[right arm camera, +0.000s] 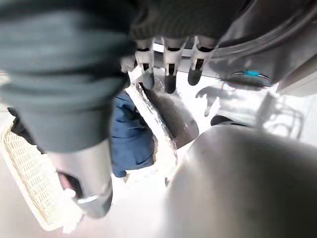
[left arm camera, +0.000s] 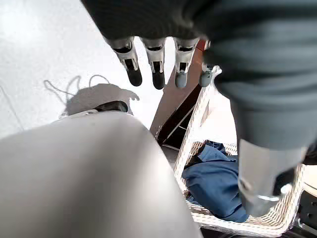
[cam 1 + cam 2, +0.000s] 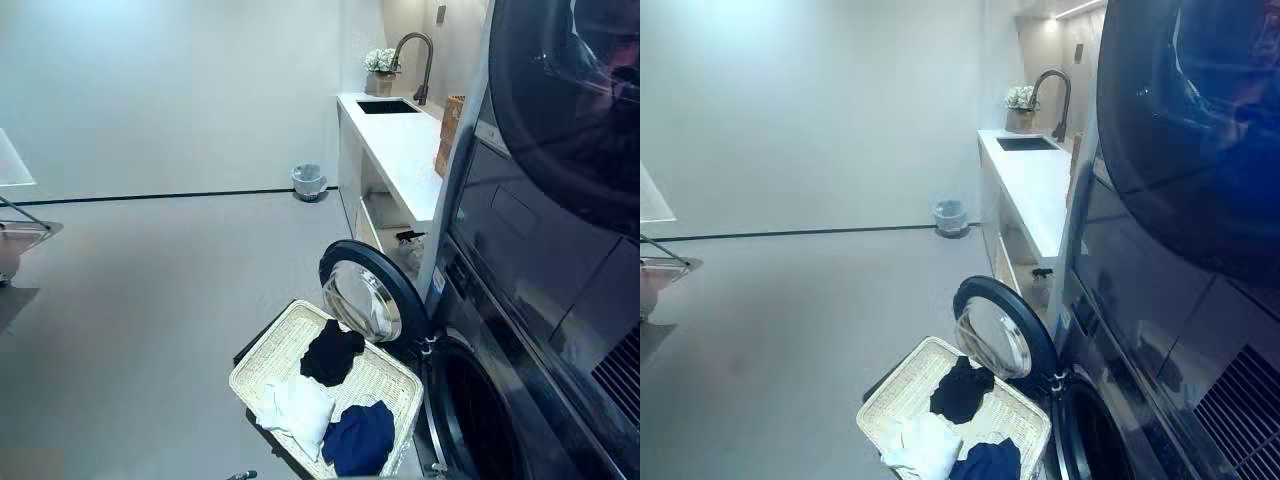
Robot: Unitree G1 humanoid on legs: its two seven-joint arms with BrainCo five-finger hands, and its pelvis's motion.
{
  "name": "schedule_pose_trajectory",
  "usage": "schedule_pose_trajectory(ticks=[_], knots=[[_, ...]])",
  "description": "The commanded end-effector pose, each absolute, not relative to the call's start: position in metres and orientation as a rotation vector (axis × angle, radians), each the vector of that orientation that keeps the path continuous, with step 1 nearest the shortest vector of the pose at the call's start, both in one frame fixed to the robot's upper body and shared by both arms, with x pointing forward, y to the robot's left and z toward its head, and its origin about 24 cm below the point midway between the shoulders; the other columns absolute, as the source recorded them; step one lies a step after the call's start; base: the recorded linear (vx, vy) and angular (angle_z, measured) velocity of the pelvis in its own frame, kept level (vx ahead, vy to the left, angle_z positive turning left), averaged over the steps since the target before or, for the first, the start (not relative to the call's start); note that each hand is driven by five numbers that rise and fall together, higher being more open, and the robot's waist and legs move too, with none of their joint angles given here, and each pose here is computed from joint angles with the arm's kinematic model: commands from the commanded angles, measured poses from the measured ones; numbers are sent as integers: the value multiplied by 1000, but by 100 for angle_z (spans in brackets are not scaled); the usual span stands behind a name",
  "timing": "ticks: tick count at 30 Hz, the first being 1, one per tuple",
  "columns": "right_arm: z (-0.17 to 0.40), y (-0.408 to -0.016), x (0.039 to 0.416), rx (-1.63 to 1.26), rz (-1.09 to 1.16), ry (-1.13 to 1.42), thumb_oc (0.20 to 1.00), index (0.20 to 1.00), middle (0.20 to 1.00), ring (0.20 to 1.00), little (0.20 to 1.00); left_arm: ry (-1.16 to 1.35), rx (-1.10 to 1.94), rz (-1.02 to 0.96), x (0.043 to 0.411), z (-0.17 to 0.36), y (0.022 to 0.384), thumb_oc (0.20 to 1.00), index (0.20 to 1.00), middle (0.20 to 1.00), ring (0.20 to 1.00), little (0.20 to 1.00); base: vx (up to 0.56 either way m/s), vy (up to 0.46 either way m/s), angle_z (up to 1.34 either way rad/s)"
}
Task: Put the clothes into the washing machine.
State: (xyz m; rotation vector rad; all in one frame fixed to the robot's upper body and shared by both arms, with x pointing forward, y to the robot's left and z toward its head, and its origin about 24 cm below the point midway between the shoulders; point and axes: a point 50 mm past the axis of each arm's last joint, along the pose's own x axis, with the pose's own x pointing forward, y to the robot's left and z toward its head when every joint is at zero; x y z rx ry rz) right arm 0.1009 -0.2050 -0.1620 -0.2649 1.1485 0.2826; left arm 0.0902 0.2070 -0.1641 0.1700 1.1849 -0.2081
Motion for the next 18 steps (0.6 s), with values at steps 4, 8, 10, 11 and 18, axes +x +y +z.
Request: schedule_pose_trajectory(ticks=[4,8,10,11,18], knots=[[-155,-193,133,-271,307,1077,1000,1000,1000,1000,1000,1092,176,-192,124,-159,190,1000,1000,1000,1000,1000,48,-22,-22],[-156,-193,133,-266,299,1081,1000,1000,1000,1000,1000,1071,212,-57,126,-158,198,1000,1000,1000,1000,1000,36,1,0],[-156,-193,132,-263,295,1084,1000,1000,1000,1000,1000,1054,216,23,127,-157,202,1000,1000,1000,1000,1000,59,5,0],[-156,-193,131,-262,292,1087,1000,1000,1000,1000,1000,1034,238,100,129,-155,207,1000,1000,1000,1000,1000,81,11,0],[-155,-199,131,-287,293,1086,1000,1000,1000,1000,1000,861,508,206,151,-139,223,1000,1000,1000,1000,1000,54,29,0]])
